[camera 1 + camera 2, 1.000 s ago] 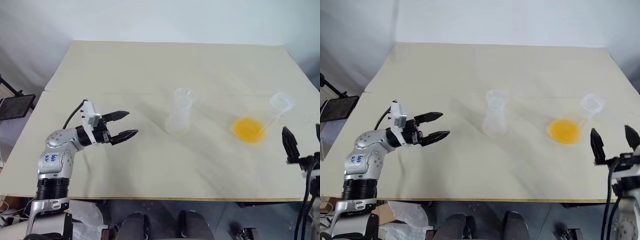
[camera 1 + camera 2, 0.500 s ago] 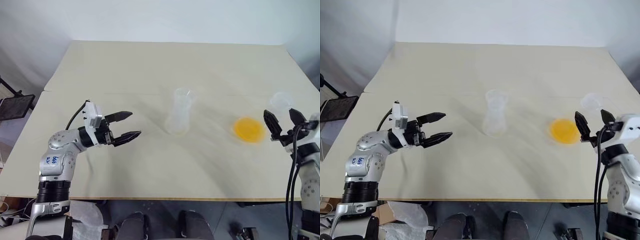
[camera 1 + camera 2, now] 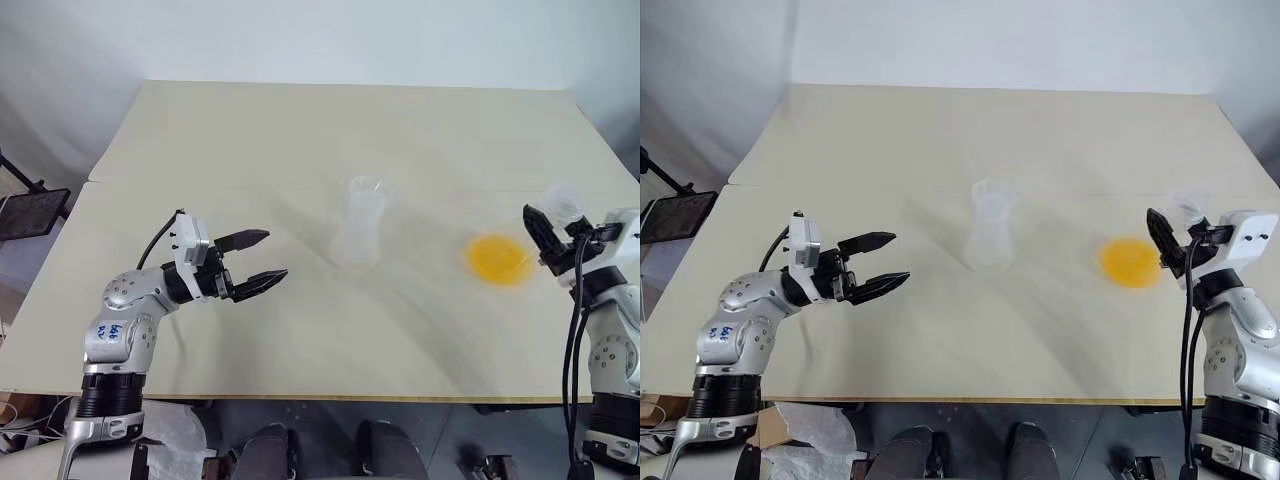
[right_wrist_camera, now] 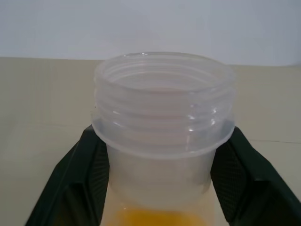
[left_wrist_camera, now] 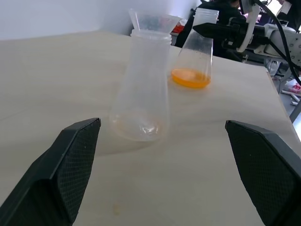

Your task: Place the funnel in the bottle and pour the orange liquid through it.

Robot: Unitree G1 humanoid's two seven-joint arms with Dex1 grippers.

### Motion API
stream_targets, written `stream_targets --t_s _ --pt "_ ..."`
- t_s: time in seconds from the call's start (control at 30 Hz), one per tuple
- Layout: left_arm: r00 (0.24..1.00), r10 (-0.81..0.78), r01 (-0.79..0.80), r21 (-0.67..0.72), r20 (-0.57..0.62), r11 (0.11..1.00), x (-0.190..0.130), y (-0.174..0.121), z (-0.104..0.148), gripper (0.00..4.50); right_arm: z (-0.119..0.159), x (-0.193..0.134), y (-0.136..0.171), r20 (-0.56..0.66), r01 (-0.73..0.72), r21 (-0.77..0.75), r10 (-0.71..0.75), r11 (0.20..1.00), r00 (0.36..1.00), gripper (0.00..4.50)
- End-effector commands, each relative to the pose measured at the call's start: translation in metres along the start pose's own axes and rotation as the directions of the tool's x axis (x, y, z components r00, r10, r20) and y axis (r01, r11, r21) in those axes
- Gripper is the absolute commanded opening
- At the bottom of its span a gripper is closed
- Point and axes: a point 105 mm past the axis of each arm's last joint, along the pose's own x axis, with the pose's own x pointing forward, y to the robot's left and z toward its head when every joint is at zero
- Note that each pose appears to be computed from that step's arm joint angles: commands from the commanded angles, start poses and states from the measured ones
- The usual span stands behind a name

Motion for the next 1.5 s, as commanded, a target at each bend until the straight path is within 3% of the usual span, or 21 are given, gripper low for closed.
stream_targets --t_s 0.03,0.2,0.27,0.33,0.43,0.57,0.7,0.83,0.93,1.13,1.5 --pt "1.0 -0.01 0.009 0.037 0.029 0.999 0.001 -0.003 0.009 4.5 0.014 0.004 0.008 0.07 -0.031 -0.016 0.032 0.999 0.997 2.46" --pt "0.999 -0.007 0.006 0.034 0.032 0.999 0.001 -0.003 0.009 4.5 0.018 0.006 0.016 0.095 -0.031 -0.043 0.035 0.999 0.995 2.46" --pt "0.999 -0.006 0.005 0.031 0.032 1.0 0.001 -0.003 0.008 4.5 0.032 0.012 0.024 0.159 -0.042 -0.05 0.049 0.998 0.986 2.46" --pt "1.0 -0.007 0.006 0.028 0.03 1.0 0.001 -0.003 0.007 4.5 0.043 0.02 0.04 0.182 -0.088 -0.067 0.099 0.994 0.978 2.46" --pt "0.999 -0.011 0.01 0.022 0.035 1.0 0.003 -0.003 0.007 4.5 0.044 0.043 0.074 0.069 -0.195 -0.061 0.199 0.979 0.977 2.46" --pt "0.999 -0.016 0.015 0.019 0.049 1.0 0.008 -0.003 0.008 4.5 0.064 0.059 0.112 0.079 -0.28 -0.189 0.299 0.941 0.951 2.46" --pt "0.997 -0.015 0.013 0.029 0.07 1.0 0.016 -0.001 0.011 4.5 0.075 0.076 0.14 0.068 -0.255 -0.42 0.311 0.871 0.948 2.46" --pt "0.996 -0.008 0.004 0.041 0.094 0.999 0.025 0.0 0.012 4.5 0.076 0.081 0.156 0.089 -0.216 -0.63 0.346 0.746 0.934 2.46" --pt "0.994 0.001 -0.006 0.045 0.11 0.999 0.029 -0.001 0.013 4.5 0.075 0.084 0.154 0.106 -0.166 -0.682 0.321 0.712 0.941 2.46" --pt "0.992 0.007 -0.011 0.035 0.126 0.999 0.037 -0.006 0.011 4.5 0.08 0.083 0.164 0.153 -0.067 -0.845 0.361 0.53 0.92 2.46" --pt "0.992 0.0 -0.005 0.034 0.127 0.999 0.043 -0.008 0.01 4.5 0.069 0.075 0.18 0.159 0.01 -0.939 0.408 0.344 0.899 2.46"
